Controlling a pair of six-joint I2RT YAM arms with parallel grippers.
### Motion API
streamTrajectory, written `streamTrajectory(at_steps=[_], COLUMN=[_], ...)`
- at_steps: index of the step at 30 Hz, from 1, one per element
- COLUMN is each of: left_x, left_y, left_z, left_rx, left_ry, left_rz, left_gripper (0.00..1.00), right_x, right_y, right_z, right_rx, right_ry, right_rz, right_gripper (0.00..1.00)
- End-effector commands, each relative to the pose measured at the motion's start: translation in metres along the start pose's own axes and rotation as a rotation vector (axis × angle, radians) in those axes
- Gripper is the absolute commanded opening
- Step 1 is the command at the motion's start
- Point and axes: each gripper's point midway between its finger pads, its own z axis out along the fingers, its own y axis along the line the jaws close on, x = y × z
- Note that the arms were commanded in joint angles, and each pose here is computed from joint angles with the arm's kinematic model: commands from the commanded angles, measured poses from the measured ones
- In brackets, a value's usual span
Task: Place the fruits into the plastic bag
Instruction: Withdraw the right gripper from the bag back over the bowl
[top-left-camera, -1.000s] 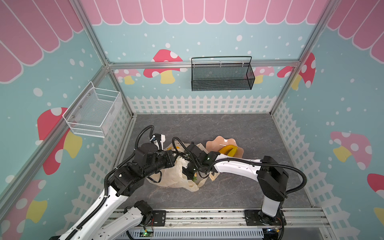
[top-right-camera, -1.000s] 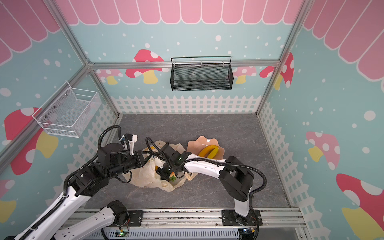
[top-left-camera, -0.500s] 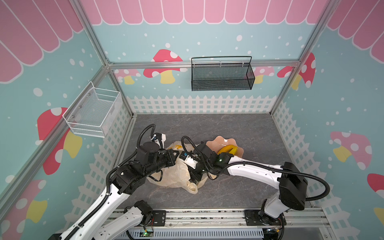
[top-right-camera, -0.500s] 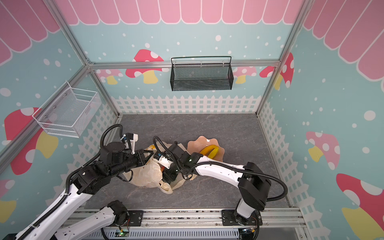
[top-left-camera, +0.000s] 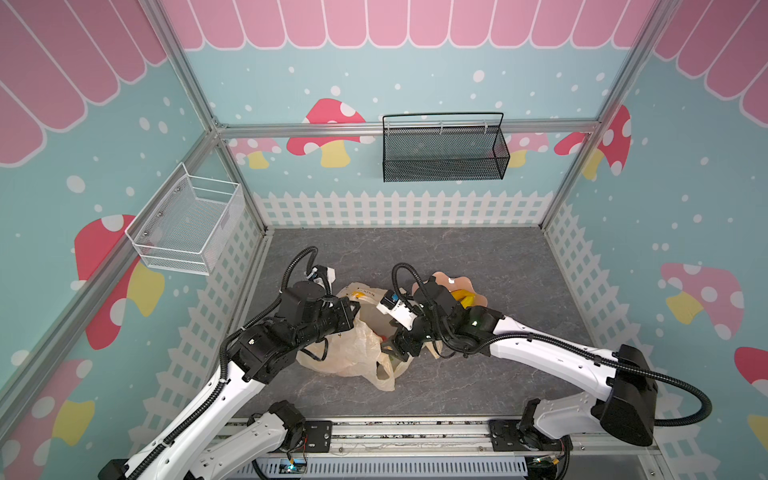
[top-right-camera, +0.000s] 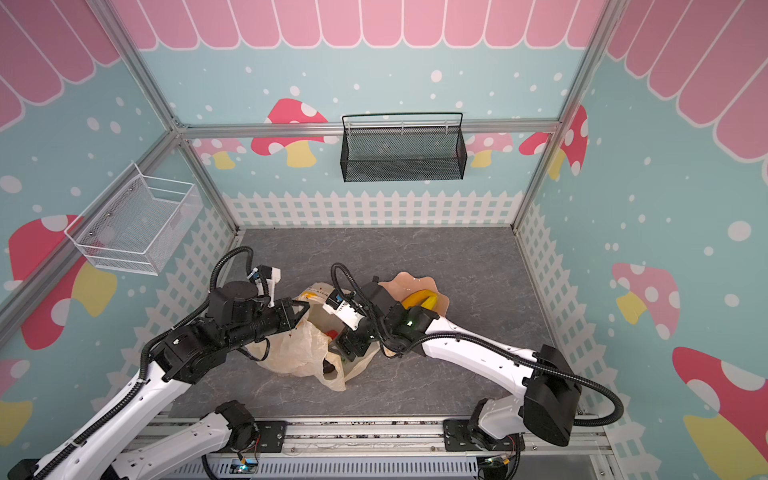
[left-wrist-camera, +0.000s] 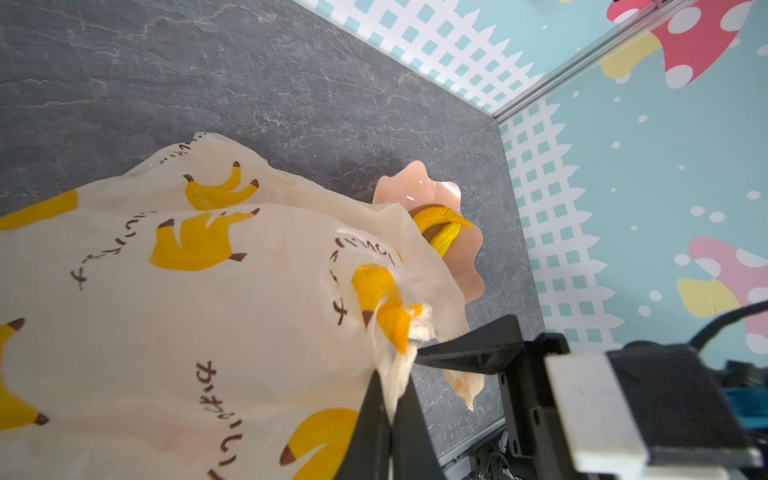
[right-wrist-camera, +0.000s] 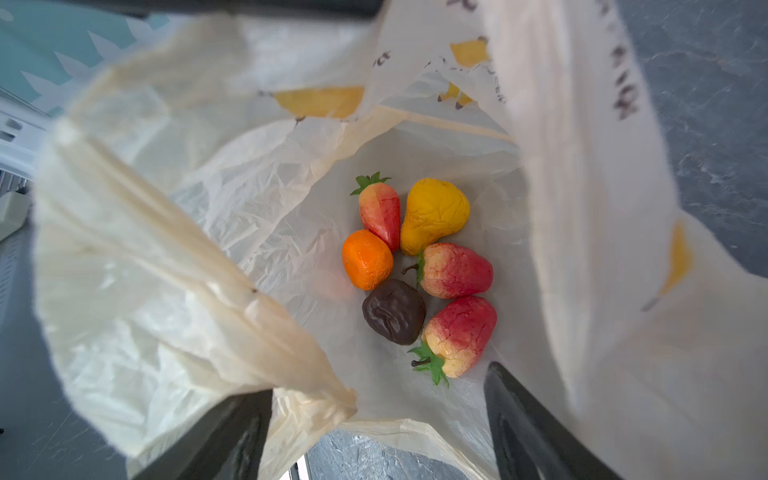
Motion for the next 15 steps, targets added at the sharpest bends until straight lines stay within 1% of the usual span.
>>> streamTrajectory(at_steps=[1, 5, 7, 9, 11, 13, 14, 15], left_x=[-0.009, -0.009, -0.009, -0.009, -0.009, -0.009, -0.010, -0.009], left_y=[-0.004, -0.005, -0.005, -0.005, -0.005, -0.006, -0.006, -0.006], left_z=[-0.006, -0.006, -0.007, -0.007, -0.007, -0.008, -0.008, -0.009], left_rx=[0.002, 0.005, 0.008, 0.007, 0.008, 0.013, 0.013, 0.014], left_ry=[-0.026, -0.024, -0.026, -0.026, -0.026, -0.028, -0.030, -0.030], left_rz=[0.001, 0.001, 0.002, 0.002, 0.001, 0.001, 0.001, 0.000], left_gripper=[0.00, 0.00, 0.00, 0.00, 0.00, 0.00, 0.00, 0.00], right_x=[-0.009, -0.025, -0.030, -0.030, -0.022, 0.001, 0.016, 0.028], right_y=[-0.004, -0.015, -0.030, -0.053, -0.084, -0.120, -0.137, -0.149], right_z=[-0.018, -0.042, -0.057, -0.071, -0.085, -0.093, -0.097, -0.099], right_rx=[0.027, 0.073, 0.108, 0.154, 0.236, 0.333, 0.372, 0.393], right_ry=[-0.048, -0.119, -0.150, -0.173, -0.168, -0.105, -0.066, -0.036], right_rz=[0.010, 0.040, 0.091, 0.173, 0.295, 0.462, 0.555, 0.621], right_gripper=[0.82, 0.81, 0.81, 0.81, 0.81, 0.80, 0.80, 0.79])
